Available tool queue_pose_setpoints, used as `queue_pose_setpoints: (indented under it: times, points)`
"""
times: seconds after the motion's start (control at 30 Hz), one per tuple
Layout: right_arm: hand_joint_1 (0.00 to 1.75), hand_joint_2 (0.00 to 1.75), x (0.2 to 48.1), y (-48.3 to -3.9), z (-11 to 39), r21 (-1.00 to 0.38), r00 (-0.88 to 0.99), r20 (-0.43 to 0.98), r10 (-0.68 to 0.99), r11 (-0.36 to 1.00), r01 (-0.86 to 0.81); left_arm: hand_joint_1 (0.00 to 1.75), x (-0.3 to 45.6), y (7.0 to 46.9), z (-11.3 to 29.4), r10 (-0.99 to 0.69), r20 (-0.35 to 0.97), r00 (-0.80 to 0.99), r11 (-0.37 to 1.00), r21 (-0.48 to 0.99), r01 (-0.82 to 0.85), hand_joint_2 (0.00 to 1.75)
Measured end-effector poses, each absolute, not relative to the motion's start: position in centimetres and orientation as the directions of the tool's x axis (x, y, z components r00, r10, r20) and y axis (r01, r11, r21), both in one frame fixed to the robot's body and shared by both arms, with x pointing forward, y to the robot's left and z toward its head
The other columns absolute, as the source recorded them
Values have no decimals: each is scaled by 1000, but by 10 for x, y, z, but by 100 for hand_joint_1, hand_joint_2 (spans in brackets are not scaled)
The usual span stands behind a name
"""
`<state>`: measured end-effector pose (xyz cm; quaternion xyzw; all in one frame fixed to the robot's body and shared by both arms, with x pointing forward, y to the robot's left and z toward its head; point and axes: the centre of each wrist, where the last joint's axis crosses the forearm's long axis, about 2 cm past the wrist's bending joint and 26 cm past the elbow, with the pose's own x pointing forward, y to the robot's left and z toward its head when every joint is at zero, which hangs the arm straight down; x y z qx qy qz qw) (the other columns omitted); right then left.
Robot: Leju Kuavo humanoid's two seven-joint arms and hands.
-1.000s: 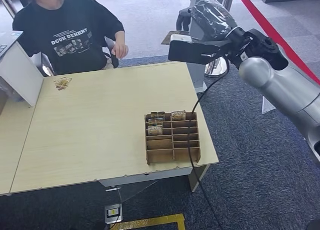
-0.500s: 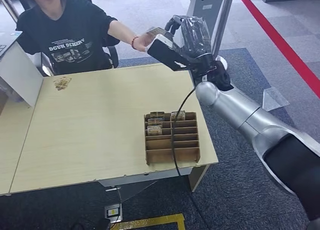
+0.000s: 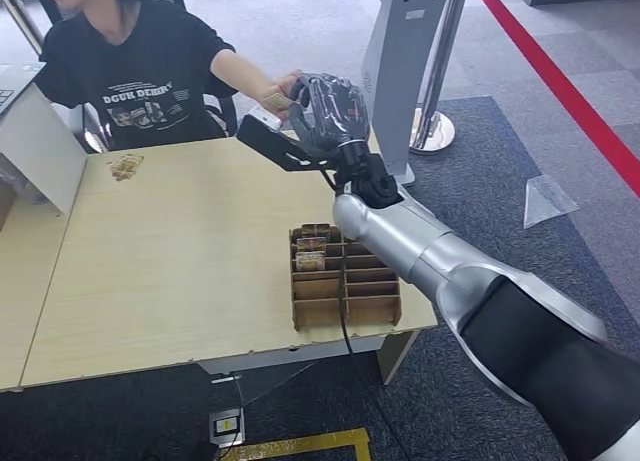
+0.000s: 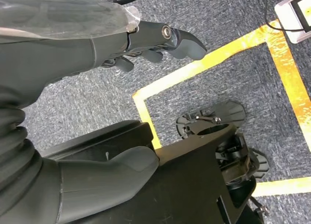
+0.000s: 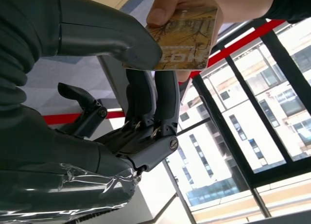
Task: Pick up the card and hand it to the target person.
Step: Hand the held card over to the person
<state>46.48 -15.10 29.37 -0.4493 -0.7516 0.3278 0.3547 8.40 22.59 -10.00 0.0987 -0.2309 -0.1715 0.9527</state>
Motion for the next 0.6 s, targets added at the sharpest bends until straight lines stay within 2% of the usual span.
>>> queue_pose_setpoints:
  times: [0.03,0.07,0.17,0.2,0.43,0.6]
  points:
    - [175,175,464,-149,292,-816,-343,236,909,377,438,0,84,226,-100,-372,406,835,922,267,281,175]
    - [143,175,464,-147,290,-820,-342,234,910,374,434,0,84,226,-100,-373,405,835,922,268,281,175]
    - [12,175,464,-144,287,-829,-345,225,911,365,423,0,83,227,-100,-373,404,835,921,268,282,175]
    - [0,175,464,-143,286,-833,-349,219,911,361,420,0,83,227,-100,-373,404,836,921,268,281,175]
    - [0,175,466,-147,288,-865,-388,165,907,323,385,0,83,229,-101,-358,417,836,927,270,262,175]
    - [0,175,471,-176,311,-887,-361,156,919,291,358,0,77,234,-102,-345,415,842,930,270,248,175]
